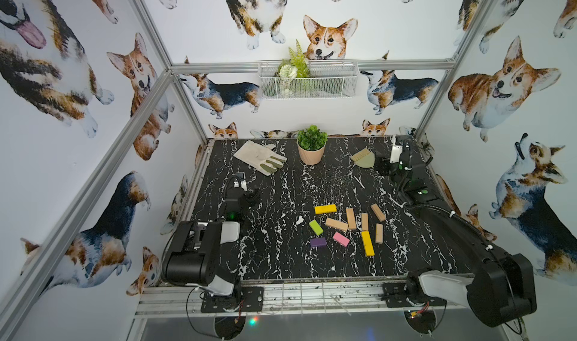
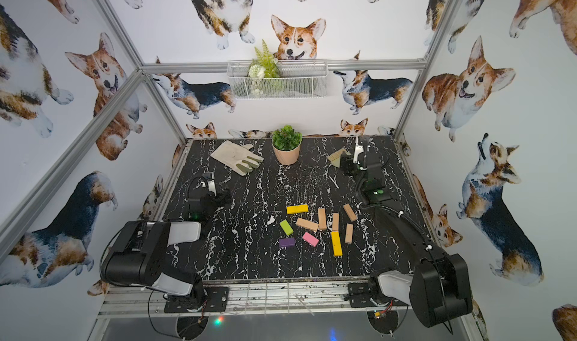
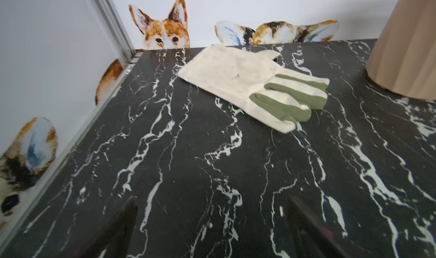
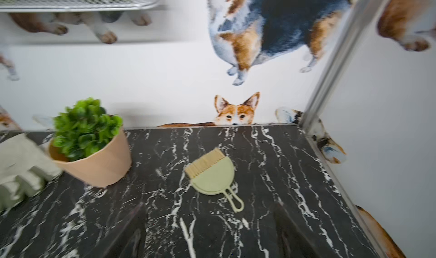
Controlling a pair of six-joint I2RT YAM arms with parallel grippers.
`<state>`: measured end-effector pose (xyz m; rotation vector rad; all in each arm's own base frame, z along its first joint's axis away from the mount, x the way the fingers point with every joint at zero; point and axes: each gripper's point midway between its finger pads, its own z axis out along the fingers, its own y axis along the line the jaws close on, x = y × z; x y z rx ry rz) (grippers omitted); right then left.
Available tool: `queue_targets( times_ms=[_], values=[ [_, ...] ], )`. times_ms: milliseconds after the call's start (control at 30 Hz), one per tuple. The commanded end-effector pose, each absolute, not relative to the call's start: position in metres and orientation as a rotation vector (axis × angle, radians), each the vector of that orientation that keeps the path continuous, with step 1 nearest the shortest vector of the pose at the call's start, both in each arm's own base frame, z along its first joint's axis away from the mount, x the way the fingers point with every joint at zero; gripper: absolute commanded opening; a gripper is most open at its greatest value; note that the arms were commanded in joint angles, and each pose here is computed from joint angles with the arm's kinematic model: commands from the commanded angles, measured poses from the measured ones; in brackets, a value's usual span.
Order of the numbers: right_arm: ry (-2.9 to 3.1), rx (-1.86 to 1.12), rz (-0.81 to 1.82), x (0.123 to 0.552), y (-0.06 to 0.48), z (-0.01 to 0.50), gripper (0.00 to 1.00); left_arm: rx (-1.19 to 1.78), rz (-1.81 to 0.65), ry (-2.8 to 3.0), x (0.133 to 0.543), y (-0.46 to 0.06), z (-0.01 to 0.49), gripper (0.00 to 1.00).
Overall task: Assemble the letter k with building blocks
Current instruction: Pick up the building block from the center of the board.
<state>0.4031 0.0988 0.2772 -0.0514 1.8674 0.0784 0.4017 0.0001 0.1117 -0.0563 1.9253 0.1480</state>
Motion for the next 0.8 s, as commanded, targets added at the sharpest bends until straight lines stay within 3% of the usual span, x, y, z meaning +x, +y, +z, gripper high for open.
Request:
queue_targets(
  times_ms=[0,200,367,633,667,767],
  values=[
    [2.139,-0.197,0.083,0.376,0.138,0.233,0.87,-0.162,0.259,1.985,0.402,0.021,0.128,1.00],
    [2.409,-0.355,0.030,0.348,0.205,0.191,1.00,-0.376,0.272,2.078,0.409,0.034,0.188,1.00],
    [2.549,-0.492,-0.020,0.322,0.255,0.169,0.99,-0.396,0.169,2.284,0.410,0.015,0.222,1.00],
    [2.746,-0.677,0.165,0.266,0.320,0.134,1.00,-0.290,-0.046,2.361,0.377,-0.016,0.247,1.00],
    [2.778,-0.684,0.209,0.259,0.326,0.128,0.98,-0.285,-0.066,2.352,0.372,-0.018,0.246,1.00],
    [2.931,-0.720,0.285,0.234,0.331,0.105,0.79,-0.313,-0.042,2.360,0.358,-0.012,0.234,1.00]
  ],
)
